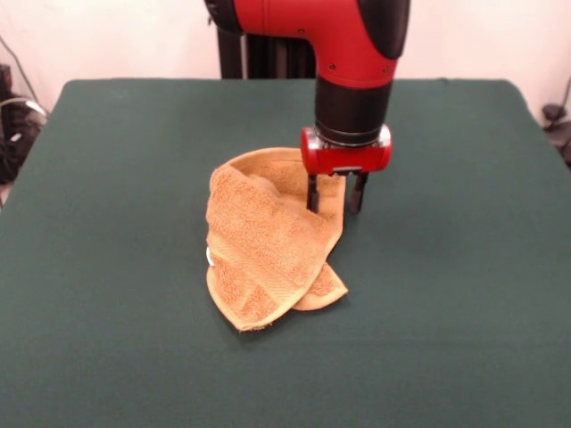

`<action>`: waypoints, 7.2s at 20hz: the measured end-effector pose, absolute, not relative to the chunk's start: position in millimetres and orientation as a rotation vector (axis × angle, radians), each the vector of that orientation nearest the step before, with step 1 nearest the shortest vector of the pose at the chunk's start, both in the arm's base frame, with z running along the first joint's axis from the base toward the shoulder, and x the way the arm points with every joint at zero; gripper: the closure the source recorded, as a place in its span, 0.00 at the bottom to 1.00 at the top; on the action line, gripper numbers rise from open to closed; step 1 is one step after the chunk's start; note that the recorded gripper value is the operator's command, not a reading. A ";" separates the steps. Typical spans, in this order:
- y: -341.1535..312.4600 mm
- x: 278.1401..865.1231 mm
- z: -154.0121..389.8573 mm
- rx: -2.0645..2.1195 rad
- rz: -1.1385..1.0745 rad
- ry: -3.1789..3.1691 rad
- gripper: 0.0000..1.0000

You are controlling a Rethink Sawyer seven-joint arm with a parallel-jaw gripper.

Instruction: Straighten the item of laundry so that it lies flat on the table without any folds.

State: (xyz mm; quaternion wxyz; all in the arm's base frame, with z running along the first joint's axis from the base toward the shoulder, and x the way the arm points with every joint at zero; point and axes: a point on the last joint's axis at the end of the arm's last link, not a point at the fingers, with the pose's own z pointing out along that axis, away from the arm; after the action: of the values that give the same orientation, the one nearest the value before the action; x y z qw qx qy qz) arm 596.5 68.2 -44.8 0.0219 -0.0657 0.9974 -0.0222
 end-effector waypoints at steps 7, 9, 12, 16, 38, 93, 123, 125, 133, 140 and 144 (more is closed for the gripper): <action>67.8 596.4 -44.8 -0.202 -0.068 3.091 0.00; 67.8 596.3 -44.8 -0.202 -0.068 3.091 0.00; 67.8 596.3 -44.8 -0.202 -0.068 3.091 0.00; 67.8 596.3 -44.8 -0.202 -0.068 3.091 0.00; 67.9 596.1 -44.4 -0.202 -0.069 3.091 0.00; 144.5 604.7 -22.7 -0.277 -0.034 3.046 1.00; 180.8 600.1 -15.1 -0.234 -0.051 3.050 1.00; 184.0 600.3 -14.4 -0.226 -0.048 3.051 1.00; 187.6 599.7 -13.4 -0.208 -0.057 3.052 1.00; 187.7 597.9 -11.7 -0.205 -0.083 3.051 1.00; 186.4 597.9 -10.7 -0.195 -0.093 3.051 1.00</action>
State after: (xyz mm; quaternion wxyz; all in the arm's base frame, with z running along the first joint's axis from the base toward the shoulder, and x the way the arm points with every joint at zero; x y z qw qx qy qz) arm 597.9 186.4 -10.7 0.0414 -0.0637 0.9966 -0.0303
